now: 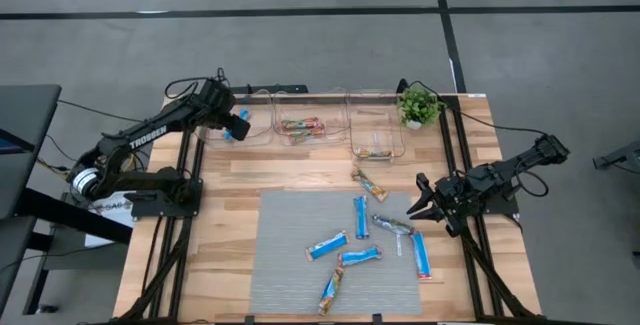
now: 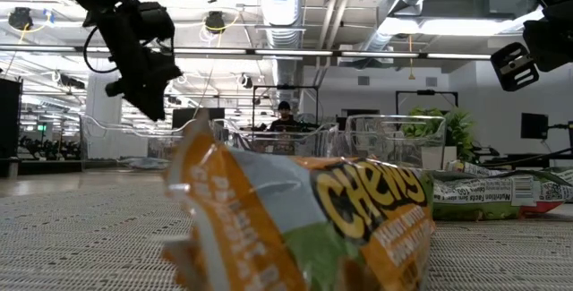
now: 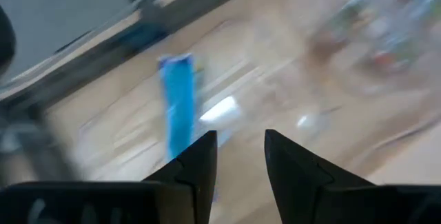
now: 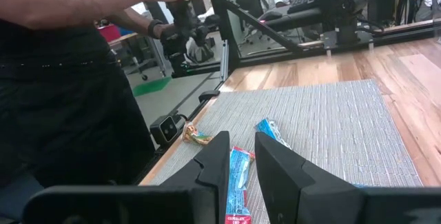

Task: Pick and place Granola Bars by type
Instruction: Put the yellow granola bar into the right transparent bin

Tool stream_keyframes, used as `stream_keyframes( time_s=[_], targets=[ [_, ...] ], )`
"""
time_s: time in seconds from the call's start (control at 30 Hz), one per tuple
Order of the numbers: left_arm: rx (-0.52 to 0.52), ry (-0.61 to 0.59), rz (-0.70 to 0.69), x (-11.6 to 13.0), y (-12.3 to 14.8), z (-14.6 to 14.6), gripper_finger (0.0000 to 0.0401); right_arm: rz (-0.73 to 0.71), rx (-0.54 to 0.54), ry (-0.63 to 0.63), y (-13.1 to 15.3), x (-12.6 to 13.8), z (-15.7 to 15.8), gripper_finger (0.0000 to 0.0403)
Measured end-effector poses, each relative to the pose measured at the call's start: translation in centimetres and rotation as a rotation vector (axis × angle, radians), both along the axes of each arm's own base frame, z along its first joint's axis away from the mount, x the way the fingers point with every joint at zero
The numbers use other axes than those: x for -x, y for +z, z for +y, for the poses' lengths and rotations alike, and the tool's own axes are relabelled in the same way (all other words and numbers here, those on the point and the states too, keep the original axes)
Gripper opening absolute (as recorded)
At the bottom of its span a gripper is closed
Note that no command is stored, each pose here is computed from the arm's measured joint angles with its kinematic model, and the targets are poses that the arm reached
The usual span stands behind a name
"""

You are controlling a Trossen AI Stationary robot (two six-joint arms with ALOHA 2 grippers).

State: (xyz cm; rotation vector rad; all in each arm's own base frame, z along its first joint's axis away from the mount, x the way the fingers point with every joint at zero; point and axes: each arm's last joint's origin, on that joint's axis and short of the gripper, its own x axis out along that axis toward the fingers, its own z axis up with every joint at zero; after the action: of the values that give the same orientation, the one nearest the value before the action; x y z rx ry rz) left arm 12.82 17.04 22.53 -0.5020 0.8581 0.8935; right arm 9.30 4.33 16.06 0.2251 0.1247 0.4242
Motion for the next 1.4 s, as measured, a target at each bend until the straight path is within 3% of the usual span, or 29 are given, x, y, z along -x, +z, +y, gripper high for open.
stream_keyframes(
  time_s=[0.17,0.33,0.53,0.77,1.07,1.2,1.4],
  targets=[
    [-0.018,-0.085,-0.193,-1.1,1.6,-1.0,0.0116,0.001,0.000,0.000,0.0,0.0,0.0,0.0062],
    [-0.058,-0.278,-0.433,-2.6,3.9,-2.6,0.0116,0.000,0.000,0.000,0.0,0.0,0.0,0.0062],
    [-0.068,-0.632,-0.687,-4.8,6.4,-5.6,0.0116,0.000,0.000,0.000,0.0,0.0,0.0,0.0062],
    [0.044,-1.039,-0.851,-7.0,7.7,-10.4,0.0116,0.000,0.000,0.000,0.0,0.0,0.0,0.0062],
    [0.283,-1.252,-0.832,-8.1,7.3,-16.8,0.0116,0.000,0.000,0.000,0.0,0.0,0.0,0.0062],
    [0.387,-1.248,-0.773,-8.3,6.7,-19.2,0.0116,0.001,0.000,0.000,0.0,0.0,0.0,0.0062],
    [0.451,-1.206,-0.694,-9.1,5.6,-22.1,0.0116,0.000,0.000,0.000,0.0,0.0,0.0,0.0062]
  ],
)
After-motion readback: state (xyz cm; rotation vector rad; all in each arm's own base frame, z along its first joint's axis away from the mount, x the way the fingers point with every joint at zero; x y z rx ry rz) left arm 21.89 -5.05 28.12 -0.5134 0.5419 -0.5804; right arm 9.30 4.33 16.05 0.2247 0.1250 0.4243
